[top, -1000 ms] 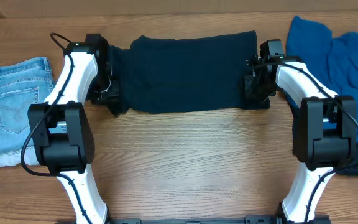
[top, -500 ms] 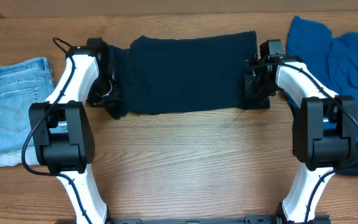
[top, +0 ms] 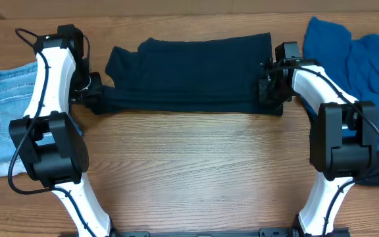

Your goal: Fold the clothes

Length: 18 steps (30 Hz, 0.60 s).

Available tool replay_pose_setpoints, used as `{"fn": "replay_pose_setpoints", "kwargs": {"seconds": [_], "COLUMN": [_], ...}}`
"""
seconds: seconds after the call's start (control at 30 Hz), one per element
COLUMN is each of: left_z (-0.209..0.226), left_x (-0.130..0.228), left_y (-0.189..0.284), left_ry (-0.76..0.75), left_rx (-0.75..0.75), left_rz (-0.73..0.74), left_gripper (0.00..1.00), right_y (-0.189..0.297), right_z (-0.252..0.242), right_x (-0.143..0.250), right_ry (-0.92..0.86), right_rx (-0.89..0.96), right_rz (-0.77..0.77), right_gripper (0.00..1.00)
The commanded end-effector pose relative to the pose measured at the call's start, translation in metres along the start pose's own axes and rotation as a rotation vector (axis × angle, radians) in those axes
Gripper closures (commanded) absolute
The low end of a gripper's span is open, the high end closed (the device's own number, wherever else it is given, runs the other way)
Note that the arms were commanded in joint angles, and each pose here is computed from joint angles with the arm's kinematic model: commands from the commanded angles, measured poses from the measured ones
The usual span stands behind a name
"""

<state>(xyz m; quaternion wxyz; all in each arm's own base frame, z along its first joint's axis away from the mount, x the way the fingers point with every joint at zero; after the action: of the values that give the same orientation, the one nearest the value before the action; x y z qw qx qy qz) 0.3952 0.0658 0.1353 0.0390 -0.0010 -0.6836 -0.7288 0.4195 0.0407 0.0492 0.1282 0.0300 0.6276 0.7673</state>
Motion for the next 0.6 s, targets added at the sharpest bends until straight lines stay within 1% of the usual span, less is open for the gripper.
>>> {"fn": "replay_pose_setpoints", "kwargs": {"seconds": [0.0, 0.03, 0.07, 0.1, 0.13, 0.17, 0.2, 0.23, 0.27, 0.3, 0.37, 0.4, 0.47, 0.57], "left_z": [-0.008, -0.008, -0.008, -0.008, -0.008, -0.008, -0.008, -0.008, -0.008, -0.008, -0.007, -0.007, -0.006, -0.006], "left_x": [0.009, 0.012, 0.014, 0.015, 0.015, 0.014, 0.014, 0.012, 0.009, 0.007, 0.001, -0.002, -0.009, -0.016], "left_y": [0.018, 0.018, 0.018, 0.018, 0.018, 0.018, 0.018, 0.018, 0.018, 0.018, 0.018, 0.018, 0.018, 0.019], "left_ry": [-0.015, -0.015, -0.016, -0.016, -0.016, -0.016, -0.016, -0.015, -0.015, -0.014, -0.011, -0.011, -0.009, -0.008], "left_rx": [0.046, 0.047, 0.047, 0.047, 0.047, 0.047, 0.047, 0.046, 0.045, 0.044, 0.042, 0.04, 0.037, 0.035], "left_rz": [0.005, 0.019, 0.031, 0.032, 0.032, 0.03, 0.027, 0.021, 0.005, -0.008, -0.036, -0.052, -0.086, -0.124], "left_gripper": [0.65, 0.52, 0.42, 0.39, 0.37, 0.37, 0.39, 0.43, 0.46, 0.46, 0.43, 0.43, 0.39, 0.39], "right_y": [-0.023, -0.023, -0.023, -0.023, -0.023, -0.023, -0.024, -0.023, -0.022, -0.021, -0.019, -0.016, -0.012, -0.014], "right_z": [-0.021, -0.021, -0.021, -0.021, -0.021, -0.021, -0.021, -0.021, -0.029, -0.037, -0.05, -0.058, -0.072, -0.077], "right_x": [0.022, 0.022, 0.021, 0.021, 0.02, 0.02, 0.019, 0.017, 0.014, 0.013, 0.016, 0.021, 0.037, 0.055], "right_ry": [-0.027, -0.028, -0.027, -0.027, -0.031, -0.031, -0.03, -0.037, -0.099, -0.141, -0.201, -0.227, -0.268, -0.295], "right_rx": [0.079, 0.079, 0.078, 0.077, 0.077, 0.076, 0.075, 0.073, 0.103, 0.121, 0.132, 0.144, 0.171, 0.194], "right_rz": [0.098, 0.096, 0.093, 0.091, 0.09, 0.088, 0.083, 0.073, 0.056, 0.054, 0.077, 0.107, 0.19, 0.261], "right_gripper": [0.79, 0.79, 0.79, 0.79, 0.72, 0.68, 0.67, 0.67, 0.67, 0.67, 0.67, 0.67, 0.66, 0.66]}}
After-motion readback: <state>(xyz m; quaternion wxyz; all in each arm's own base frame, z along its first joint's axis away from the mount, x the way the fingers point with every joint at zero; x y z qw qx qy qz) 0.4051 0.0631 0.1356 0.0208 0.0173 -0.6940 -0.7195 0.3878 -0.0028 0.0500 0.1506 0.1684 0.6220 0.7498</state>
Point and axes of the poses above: each gripper's point midway between its finger pads, its own y axis back along the fingers, its own z axis along the line the jaws close on, x = y × z, the point moved 5 cm from there along y, back along the fingers, and after that the axes turned 14 degrees about -y, right-handed, at the moved point
